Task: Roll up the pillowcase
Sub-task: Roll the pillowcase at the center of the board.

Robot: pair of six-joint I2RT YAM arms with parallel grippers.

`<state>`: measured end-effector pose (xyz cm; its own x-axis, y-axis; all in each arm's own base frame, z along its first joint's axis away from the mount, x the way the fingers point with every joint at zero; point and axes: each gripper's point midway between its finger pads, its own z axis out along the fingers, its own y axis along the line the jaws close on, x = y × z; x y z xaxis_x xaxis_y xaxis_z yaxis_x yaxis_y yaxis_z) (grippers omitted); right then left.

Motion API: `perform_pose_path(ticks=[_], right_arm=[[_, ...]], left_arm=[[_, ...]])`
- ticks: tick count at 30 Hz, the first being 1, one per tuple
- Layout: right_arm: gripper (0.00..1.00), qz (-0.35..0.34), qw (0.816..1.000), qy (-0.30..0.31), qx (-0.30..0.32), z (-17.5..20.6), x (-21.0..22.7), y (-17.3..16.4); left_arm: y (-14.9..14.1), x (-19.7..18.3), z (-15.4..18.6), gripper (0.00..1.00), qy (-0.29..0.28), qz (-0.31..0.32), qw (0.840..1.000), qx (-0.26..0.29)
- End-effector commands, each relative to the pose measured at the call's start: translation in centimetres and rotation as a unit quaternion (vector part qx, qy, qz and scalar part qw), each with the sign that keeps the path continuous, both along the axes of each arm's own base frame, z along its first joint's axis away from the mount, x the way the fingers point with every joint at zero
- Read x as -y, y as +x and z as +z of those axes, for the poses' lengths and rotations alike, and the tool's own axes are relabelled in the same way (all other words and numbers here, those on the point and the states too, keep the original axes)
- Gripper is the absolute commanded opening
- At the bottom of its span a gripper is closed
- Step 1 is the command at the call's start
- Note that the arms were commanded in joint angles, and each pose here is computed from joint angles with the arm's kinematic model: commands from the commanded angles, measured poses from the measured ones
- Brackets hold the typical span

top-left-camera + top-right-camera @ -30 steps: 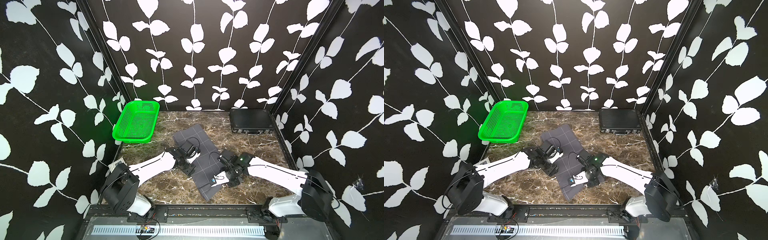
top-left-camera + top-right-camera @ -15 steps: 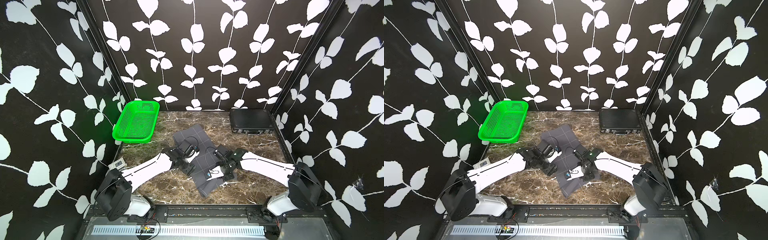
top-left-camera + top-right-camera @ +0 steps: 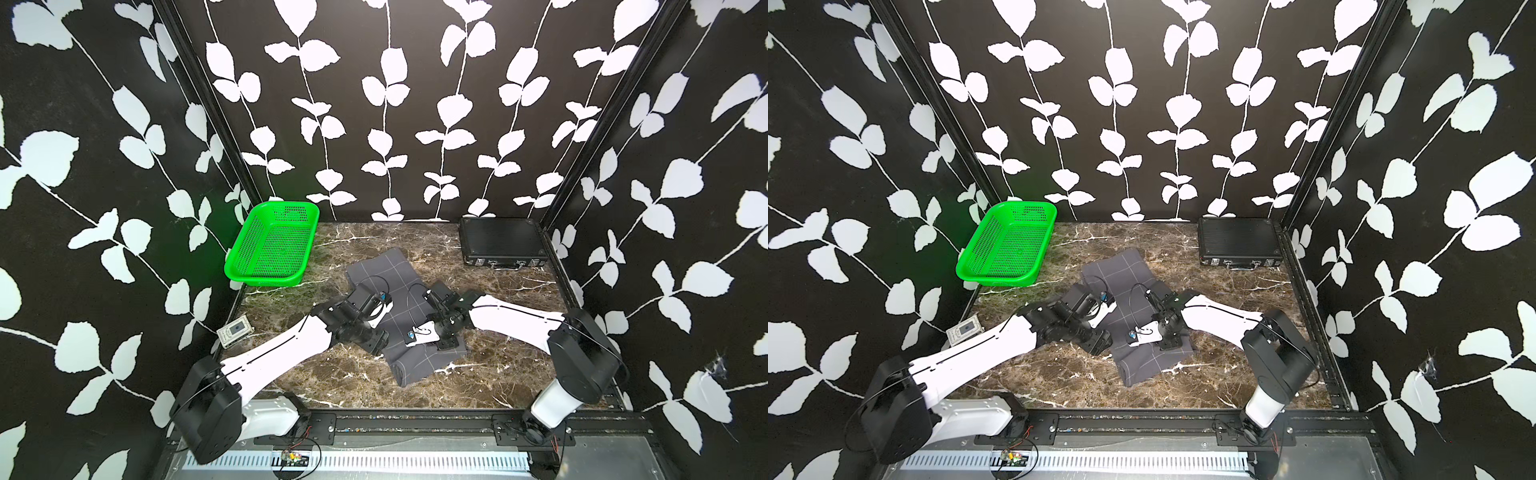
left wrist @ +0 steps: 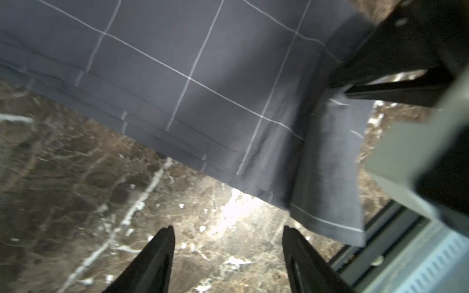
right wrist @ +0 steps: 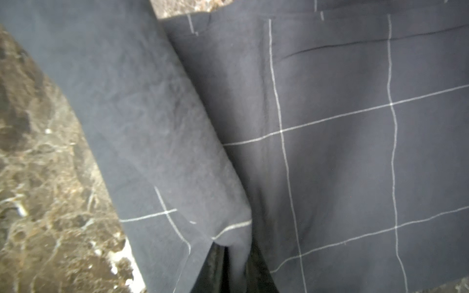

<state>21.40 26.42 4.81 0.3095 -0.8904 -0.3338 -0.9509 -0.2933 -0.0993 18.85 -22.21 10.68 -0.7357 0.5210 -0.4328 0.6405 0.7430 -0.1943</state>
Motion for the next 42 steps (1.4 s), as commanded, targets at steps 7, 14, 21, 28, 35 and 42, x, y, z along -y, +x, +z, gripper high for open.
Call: perform_pose_path(ticks=[7,14,21,28,35,42], right_arm=[[0.22,-0.021,1.000,0.020,-0.004,0.4,0.1,0.9],[0.26,-0.048,0.999,0.025,0.007,0.8,1.7,1.5],[0.29,-0.080,0.996,0.033,0.013,1.4,3.8,1.8],[0.31,-0.126,0.991,0.046,0.024,2.1,5.3,3.5],[0.30,-0.147,0.988,0.031,0.018,1.4,6.1,4.5],[0.28,-0.181,0.983,0.004,0.025,0.4,7.4,5.7]], left_arm=[[-2.2,4.7,-1.5,0.68,-0.063,0.005,0.997,-0.041],[-1.7,5.7,-3.6,0.68,-0.048,-0.006,0.998,-0.047],[-1.3,6.4,-4.6,0.62,-0.045,-0.015,0.998,-0.052],[-0.9,6.8,-5.3,0.51,-0.030,-0.026,0.998,-0.055],[-1.4,7.9,-4.4,0.43,-0.065,-0.023,0.994,-0.084],[-1.2,6.7,-5.6,0.32,-0.038,-0.005,0.993,-0.110]])
